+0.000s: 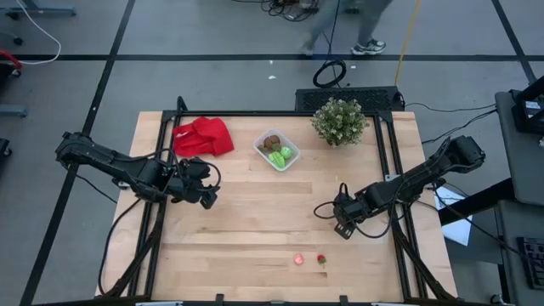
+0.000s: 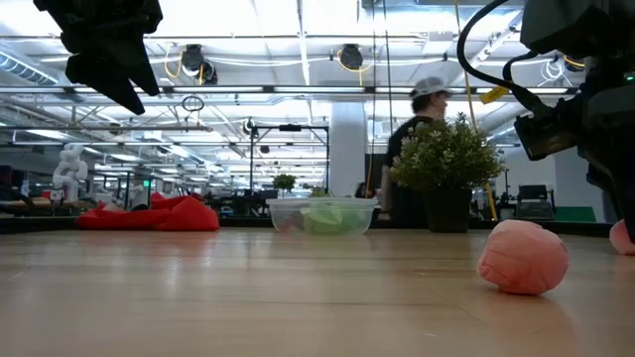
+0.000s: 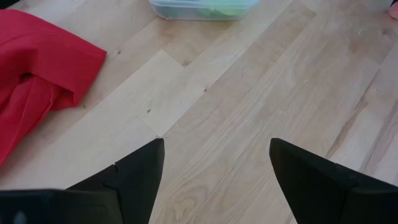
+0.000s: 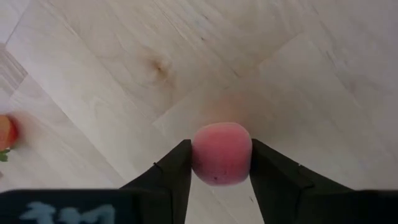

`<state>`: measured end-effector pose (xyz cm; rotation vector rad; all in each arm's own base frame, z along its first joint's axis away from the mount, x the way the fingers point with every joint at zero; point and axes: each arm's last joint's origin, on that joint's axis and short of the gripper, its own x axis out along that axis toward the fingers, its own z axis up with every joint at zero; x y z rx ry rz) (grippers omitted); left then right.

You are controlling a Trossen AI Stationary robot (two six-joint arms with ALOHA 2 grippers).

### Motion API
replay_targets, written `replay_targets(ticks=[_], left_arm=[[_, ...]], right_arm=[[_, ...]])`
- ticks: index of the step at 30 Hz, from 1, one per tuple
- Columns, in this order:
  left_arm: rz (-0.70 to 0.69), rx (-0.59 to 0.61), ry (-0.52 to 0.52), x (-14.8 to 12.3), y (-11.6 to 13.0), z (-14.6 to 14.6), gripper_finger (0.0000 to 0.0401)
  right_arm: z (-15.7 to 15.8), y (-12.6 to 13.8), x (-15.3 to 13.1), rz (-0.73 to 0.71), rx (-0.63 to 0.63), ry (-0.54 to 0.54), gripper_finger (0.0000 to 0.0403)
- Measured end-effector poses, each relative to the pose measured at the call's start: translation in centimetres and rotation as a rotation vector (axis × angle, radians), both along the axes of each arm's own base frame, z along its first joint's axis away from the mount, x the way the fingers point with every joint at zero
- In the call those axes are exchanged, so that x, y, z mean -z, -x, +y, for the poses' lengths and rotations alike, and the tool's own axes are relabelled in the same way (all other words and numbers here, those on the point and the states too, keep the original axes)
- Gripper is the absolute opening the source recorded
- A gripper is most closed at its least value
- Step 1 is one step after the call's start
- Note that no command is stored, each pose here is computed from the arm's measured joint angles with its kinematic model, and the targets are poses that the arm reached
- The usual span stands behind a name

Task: Pick and placing Produce into tupperware
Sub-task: Put the top pink peach into the transparent bin

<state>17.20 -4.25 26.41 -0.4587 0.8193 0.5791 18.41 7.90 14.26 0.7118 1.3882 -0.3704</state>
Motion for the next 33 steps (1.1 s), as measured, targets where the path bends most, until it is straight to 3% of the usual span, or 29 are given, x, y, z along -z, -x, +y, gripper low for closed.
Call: replay_targets(ticks=[18, 33], left_arm=[[0.001, 0.002, -0.002, 0.0, 0.0, 0.0, 0.0296], [0.003, 0.005, -0.003, 0.0, 0.0, 0.0, 0.0296]], right_arm=[[-0.6, -1.1, -0.5, -0.083, 0.007, -0.019, 0.0132], [-4.7, -6.1, -6.6, -0.329, -0.103, 0.043, 0.0132]])
